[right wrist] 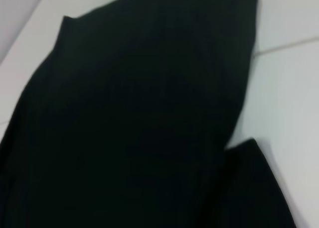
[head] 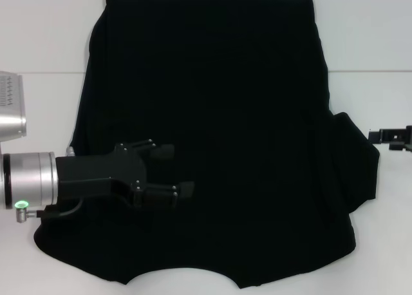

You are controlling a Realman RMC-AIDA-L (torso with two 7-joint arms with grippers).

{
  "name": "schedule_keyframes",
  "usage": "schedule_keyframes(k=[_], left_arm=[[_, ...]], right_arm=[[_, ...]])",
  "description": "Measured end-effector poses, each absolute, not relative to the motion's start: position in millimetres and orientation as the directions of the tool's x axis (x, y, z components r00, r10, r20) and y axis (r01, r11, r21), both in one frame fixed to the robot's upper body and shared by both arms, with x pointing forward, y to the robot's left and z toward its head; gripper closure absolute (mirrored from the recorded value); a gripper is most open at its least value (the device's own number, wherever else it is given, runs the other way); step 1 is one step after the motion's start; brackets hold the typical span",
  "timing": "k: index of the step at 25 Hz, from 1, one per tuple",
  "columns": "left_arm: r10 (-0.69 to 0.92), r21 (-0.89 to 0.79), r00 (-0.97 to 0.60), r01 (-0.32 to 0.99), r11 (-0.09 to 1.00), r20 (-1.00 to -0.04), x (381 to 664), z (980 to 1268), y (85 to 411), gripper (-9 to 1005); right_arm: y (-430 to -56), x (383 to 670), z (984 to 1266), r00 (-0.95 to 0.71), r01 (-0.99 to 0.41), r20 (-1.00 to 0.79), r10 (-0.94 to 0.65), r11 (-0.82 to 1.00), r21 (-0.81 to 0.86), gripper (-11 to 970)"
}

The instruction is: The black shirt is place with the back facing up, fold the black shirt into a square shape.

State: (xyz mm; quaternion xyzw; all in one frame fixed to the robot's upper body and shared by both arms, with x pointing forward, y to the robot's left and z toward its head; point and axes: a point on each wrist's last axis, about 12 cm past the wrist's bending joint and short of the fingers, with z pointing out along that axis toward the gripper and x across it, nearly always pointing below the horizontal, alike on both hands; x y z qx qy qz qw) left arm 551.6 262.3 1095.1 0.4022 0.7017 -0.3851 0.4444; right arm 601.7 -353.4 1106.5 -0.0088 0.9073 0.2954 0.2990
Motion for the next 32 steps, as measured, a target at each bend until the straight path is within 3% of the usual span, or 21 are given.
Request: schedule_keyframes(k=[10, 31, 32], left_arm=[[0.229, -0.156, -0.259, 0.908, 0.388, -0.938, 552, 1094, 264, 47], [0.237, -0.155, -0.269, 0.899, 0.410, -0.933, 552, 1090, 264, 47], [0.237, -0.155, -0.270, 0.899, 0.410, -0.933, 552, 1090, 264, 47]], right_arm=[[-348, 593, 1088, -0.873, -0.134, -0.460, 0.163, 0.826, 0.548, 248], [-329, 594, 1069, -0.875, -0.099, -0.445, 0.189, 0.832, 0.546, 417], [-329, 594, 1068, -0.874, -0.097, -0.447, 0.191, 0.833, 0.545, 486]])
